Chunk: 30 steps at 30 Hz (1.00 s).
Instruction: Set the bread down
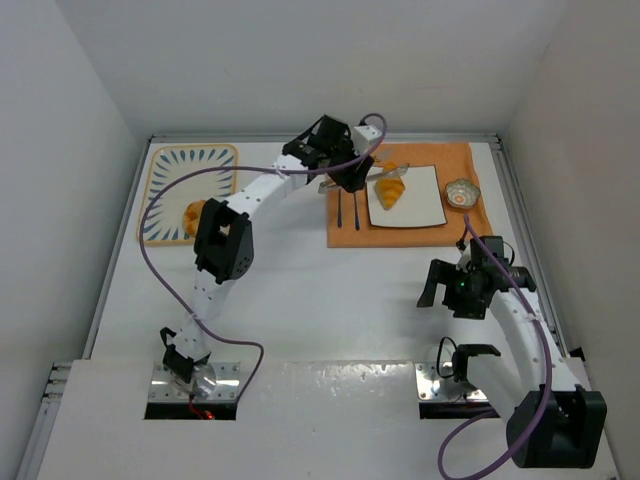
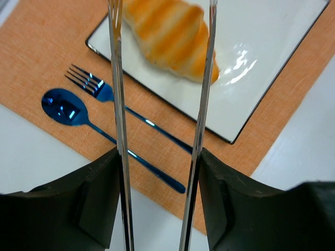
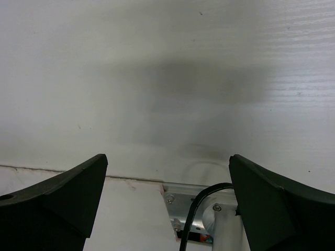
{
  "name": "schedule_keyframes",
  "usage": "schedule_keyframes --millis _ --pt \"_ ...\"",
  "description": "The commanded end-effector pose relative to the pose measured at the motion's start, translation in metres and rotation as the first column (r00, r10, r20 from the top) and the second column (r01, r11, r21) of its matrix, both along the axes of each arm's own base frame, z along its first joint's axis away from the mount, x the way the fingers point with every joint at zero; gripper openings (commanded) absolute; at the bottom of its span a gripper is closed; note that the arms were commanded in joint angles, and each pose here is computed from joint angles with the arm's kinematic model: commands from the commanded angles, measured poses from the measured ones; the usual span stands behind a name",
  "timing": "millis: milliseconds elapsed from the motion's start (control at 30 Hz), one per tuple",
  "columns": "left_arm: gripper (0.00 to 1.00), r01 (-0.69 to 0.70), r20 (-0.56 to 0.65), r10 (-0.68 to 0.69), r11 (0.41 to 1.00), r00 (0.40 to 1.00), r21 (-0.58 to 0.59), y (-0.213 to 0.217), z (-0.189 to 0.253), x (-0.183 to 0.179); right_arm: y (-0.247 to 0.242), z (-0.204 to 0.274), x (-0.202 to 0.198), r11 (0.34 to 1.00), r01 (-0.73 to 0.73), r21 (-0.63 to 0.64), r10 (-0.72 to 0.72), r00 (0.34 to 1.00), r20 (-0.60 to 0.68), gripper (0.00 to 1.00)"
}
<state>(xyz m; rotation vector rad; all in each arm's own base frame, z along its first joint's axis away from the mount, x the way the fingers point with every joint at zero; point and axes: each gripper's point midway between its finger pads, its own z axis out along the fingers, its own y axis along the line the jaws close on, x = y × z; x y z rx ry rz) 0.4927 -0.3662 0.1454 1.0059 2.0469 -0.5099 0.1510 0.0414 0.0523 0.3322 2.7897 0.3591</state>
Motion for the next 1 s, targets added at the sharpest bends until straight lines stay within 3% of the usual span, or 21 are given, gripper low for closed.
schedule_keyframes --millis 0,100,200,267,300,333,400,433,467,533,567,633,767,967 --pt "0.59 0.002 0.114 0.018 0.984 0.993 -0.177 0.002 0.102 0.006 0.003 0.011 0.011 1.0 -0.008 0.022 0.007 0.999 0.051 1.0" --pt "0.58 -0.006 0.117 0.03 0.979 0.993 -0.203 0.009 0.122 0.003 0.006 0.013 0.011 0.999 -0.009 0.037 0.007 0.999 0.05 1.0" --pt "0.58 -0.038 0.096 0.056 0.982 0.994 -0.183 0.045 0.134 0.002 0.007 0.018 0.012 0.999 -0.012 0.047 0.009 0.998 0.057 1.0" --pt "0.58 -0.103 0.081 0.118 0.981 0.99 -0.166 0.095 0.145 0.0 0.009 0.02 0.011 0.998 -0.028 0.051 0.025 0.998 0.059 1.0" --pt "0.58 -0.148 0.013 0.151 0.981 0.988 -0.129 0.119 0.125 -0.008 0.01 0.022 0.01 0.998 -0.032 0.057 0.029 0.997 0.065 1.0" --pt "0.58 -0.218 0.042 0.226 0.966 0.973 -0.136 0.165 0.148 -0.011 0.01 0.021 0.009 0.998 -0.034 0.057 0.03 0.998 0.062 1.0" --pt "0.58 -0.308 0.015 0.311 0.945 0.95 -0.114 0.217 0.144 -0.023 0.013 0.016 0.007 0.997 -0.036 0.072 0.032 0.998 0.058 1.0" --pt "0.58 -0.367 -0.041 0.365 0.928 0.93 -0.057 0.247 0.118 -0.037 0.015 0.018 0.009 0.996 -0.029 0.085 0.023 0.997 0.077 1.0" --pt "0.58 -0.446 -0.025 0.445 0.895 0.895 -0.03 0.29 0.116 -0.041 0.017 0.012 0.004 0.995 -0.026 0.098 0.019 0.998 0.064 1.0" --pt "0.59 -0.522 0.04 0.521 0.853 0.853 0.017 0.333 0.127 -0.07 0.02 0.013 0.009 0.993 -0.025 0.112 0.014 0.995 0.097 1.0" --pt "0.59 -0.529 0.018 0.53 0.845 0.848 0.079 0.354 0.1 -0.087 0.023 0.011 0.008 0.991 -0.023 0.13 0.011 0.996 0.091 1.0" --pt "0.6 -0.539 0.01 0.542 0.832 0.84 0.129 0.372 0.08 -0.117 0.026 0.012 0.011 0.989 -0.035 0.143 0.022 0.995 0.095 1.0" --pt "0.62 -0.587 -0.056 0.603 0.791 0.796 0.175 0.405 0.044 -0.145 0.03 0.017 0.015 0.987 -0.072 0.143 0.061 0.995 0.08 1.0" --pt "0.61 -0.629 -0.127 0.639 0.769 0.758 0.117 0.419 0.027 -0.15 0.029 0.018 0.012 0.989 -0.077 0.129 0.067 0.995 0.076 1.0"
